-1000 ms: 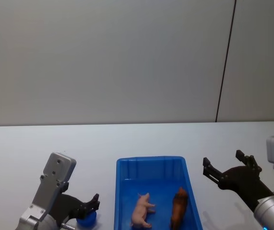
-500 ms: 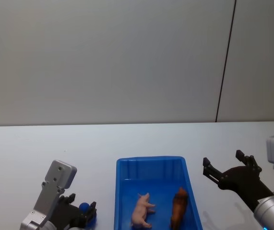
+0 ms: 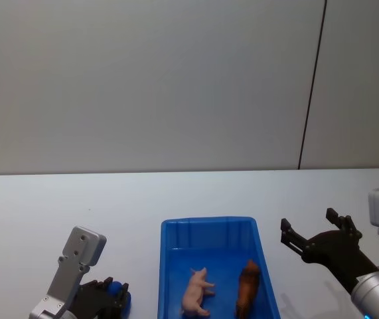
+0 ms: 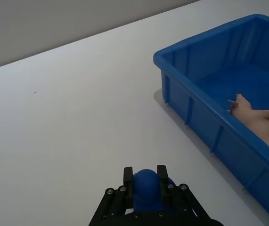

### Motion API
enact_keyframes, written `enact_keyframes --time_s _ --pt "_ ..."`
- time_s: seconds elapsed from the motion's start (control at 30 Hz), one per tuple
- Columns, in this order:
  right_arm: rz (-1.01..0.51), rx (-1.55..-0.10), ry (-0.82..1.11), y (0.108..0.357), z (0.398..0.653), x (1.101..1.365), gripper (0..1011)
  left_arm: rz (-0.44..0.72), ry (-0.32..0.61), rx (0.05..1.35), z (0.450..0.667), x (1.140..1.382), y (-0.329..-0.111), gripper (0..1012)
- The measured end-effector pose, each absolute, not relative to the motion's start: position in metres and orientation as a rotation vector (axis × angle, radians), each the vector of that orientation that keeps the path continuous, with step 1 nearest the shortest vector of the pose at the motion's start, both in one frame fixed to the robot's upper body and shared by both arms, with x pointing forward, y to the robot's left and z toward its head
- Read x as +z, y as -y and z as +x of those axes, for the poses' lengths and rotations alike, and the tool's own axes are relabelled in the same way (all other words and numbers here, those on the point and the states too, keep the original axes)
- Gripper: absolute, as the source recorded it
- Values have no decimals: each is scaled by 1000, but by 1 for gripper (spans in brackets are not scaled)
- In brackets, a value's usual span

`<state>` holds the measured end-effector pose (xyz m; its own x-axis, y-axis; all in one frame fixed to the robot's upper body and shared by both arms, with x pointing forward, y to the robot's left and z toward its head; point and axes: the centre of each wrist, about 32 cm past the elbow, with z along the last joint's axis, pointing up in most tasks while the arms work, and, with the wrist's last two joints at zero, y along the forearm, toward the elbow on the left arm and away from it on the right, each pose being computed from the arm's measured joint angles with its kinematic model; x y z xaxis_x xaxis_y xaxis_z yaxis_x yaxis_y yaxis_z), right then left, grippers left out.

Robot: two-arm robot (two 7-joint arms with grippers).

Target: Pick up the two dolls from the table and place them into the box.

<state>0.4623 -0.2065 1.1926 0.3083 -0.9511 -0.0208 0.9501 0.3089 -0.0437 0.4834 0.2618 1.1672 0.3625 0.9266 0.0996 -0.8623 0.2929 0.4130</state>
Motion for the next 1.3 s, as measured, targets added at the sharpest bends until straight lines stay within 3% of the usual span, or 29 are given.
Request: enact_keyframes --time_s 0.3,0.63,0.93,1.3 --pt "-25 -1257 -45 206 462 1193 1001 393 -142 1199 481 1174 -261 254" --pt "-25 -1257 -46 206 462 1193 1001 320 -49 1193 481 1192 -258 205" --pt "-25 -1257 -45 206 462 1193 1001 226 27 1119 489 1209 -252 161" --pt "-25 -1257 -45 206 462 1193 1001 140 43 988 502 1218 -234 133"
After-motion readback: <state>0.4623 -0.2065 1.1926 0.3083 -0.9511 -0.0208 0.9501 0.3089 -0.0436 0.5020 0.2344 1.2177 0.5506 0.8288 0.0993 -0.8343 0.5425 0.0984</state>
